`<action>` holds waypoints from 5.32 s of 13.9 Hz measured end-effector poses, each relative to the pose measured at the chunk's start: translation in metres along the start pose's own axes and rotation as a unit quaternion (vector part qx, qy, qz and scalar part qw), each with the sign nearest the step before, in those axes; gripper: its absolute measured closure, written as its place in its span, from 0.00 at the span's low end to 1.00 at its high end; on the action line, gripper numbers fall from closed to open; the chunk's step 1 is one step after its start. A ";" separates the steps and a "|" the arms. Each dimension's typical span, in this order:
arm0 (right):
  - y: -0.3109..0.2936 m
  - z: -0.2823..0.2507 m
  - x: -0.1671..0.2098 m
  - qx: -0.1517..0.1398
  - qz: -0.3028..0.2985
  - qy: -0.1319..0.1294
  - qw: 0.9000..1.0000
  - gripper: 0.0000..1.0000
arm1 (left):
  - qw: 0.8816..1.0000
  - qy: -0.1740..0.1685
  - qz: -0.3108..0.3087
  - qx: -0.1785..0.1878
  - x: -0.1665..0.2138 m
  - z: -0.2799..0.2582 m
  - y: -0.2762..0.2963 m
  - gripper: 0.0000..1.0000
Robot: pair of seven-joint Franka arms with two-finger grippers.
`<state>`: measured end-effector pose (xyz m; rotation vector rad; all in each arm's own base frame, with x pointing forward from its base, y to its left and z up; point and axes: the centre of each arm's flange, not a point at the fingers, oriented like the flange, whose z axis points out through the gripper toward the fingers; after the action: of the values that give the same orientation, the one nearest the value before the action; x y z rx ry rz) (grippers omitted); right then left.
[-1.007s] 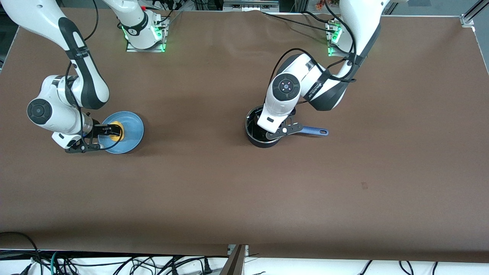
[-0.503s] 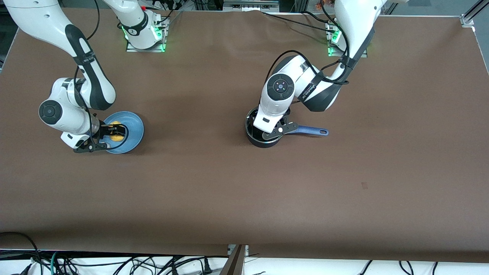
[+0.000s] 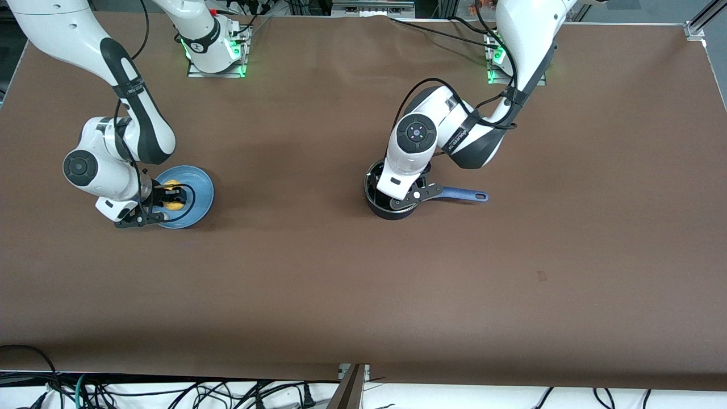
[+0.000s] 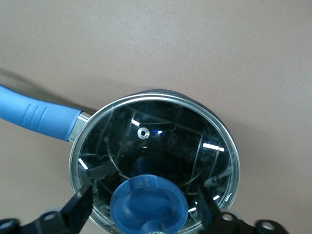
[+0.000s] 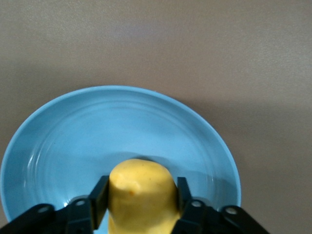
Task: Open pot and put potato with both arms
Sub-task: 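Grasp the potato with the right gripper while the left gripper grasps the knob, then lift the lid off with the left gripper while the right gripper lifts the potato, then lower the potato into the pot while the left gripper sets the lid down, then open both grippers, releasing the potato and the lid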
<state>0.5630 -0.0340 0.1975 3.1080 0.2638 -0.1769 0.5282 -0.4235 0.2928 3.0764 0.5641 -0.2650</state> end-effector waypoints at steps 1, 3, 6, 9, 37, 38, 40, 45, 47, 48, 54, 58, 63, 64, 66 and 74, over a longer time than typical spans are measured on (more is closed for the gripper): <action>0.000 0.000 0.000 0.000 0.000 0.000 1.000 0.43 | 1.000 -0.001 0.000 0.000 0.000 0.001 0.000 0.08; 0.000 0.000 0.000 0.000 0.000 0.000 1.000 0.43 | 1.000 -0.002 -0.001 0.002 0.001 0.004 0.000 0.11; -0.001 0.000 0.001 0.000 -0.001 0.001 1.000 0.43 | 1.000 -0.002 -0.001 0.002 0.002 0.006 0.000 0.13; -0.011 -0.002 0.005 0.002 -0.010 0.006 1.000 0.43 | 1.000 0.000 -0.001 -0.003 0.003 0.005 0.001 0.27; -0.436 -0.163 0.073 0.094 0.212 0.041 0.972 0.43 | 0.998 -0.014 0.055 0.023 0.164 -0.181 -0.238 0.35; -0.459 -0.162 0.071 0.101 0.227 0.039 0.968 0.43 | 0.998 -0.004 0.065 0.019 0.168 -0.173 -0.253 0.35; -0.500 -0.158 0.066 0.116 0.253 0.038 0.960 0.43 | 0.996 0.022 0.087 0.013 0.172 -0.144 -0.282 0.35; -0.567 -0.121 0.058 0.175 0.288 0.058 0.940 0.43 | 0.988 0.047 0.146 0.013 0.169 -0.076 -0.373 0.35; -0.576 -0.103 0.055 0.167 0.279 0.059 0.944 0.43 | 0.987 0.061 0.152 0.009 0.163 -0.049 -0.391 0.35; -0.579 -0.093 0.053 0.159 0.272 0.060 0.947 0.43 | 0.986 0.063 0.154 0.007 0.157 -0.034 -0.394 0.35; -0.601 -0.048 0.037 0.129 0.242 0.055 0.960 0.43 | 0.982 0.073 0.173 0.007 0.138 0.037 -0.404 0.35; -0.598 -0.045 0.040 0.126 0.244 0.058 0.960 0.31 | 0.977 0.083 0.194 0.011 0.149 0.058 -0.404 0.12; -0.580 -0.093 0.059 0.100 0.254 0.062 0.960 0.00 | 0.978 0.097 0.184 0.029 0.180 -0.010 -0.403 0.00; -0.571 -0.113 0.064 0.087 0.247 0.060 0.963 0.00 | 0.978 0.094 0.181 0.036 0.182 -0.028 -0.405 0.00; -0.540 -0.158 0.078 0.061 0.211 0.059 0.974 0.00 | 0.980 0.092 0.172 0.049 0.183 -0.070 -0.407 0.00; -0.294 -0.293 0.109 -0.020 0.050 0.015 0.998 0.00 | 0.990 0.073 0.121 0.008 0.157 -0.251 -0.407 0.00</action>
<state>0.6529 0.2817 0.4735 3.0778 0.1091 -0.1218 0.5710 0.0212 0.5259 3.1554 0.1854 -0.0432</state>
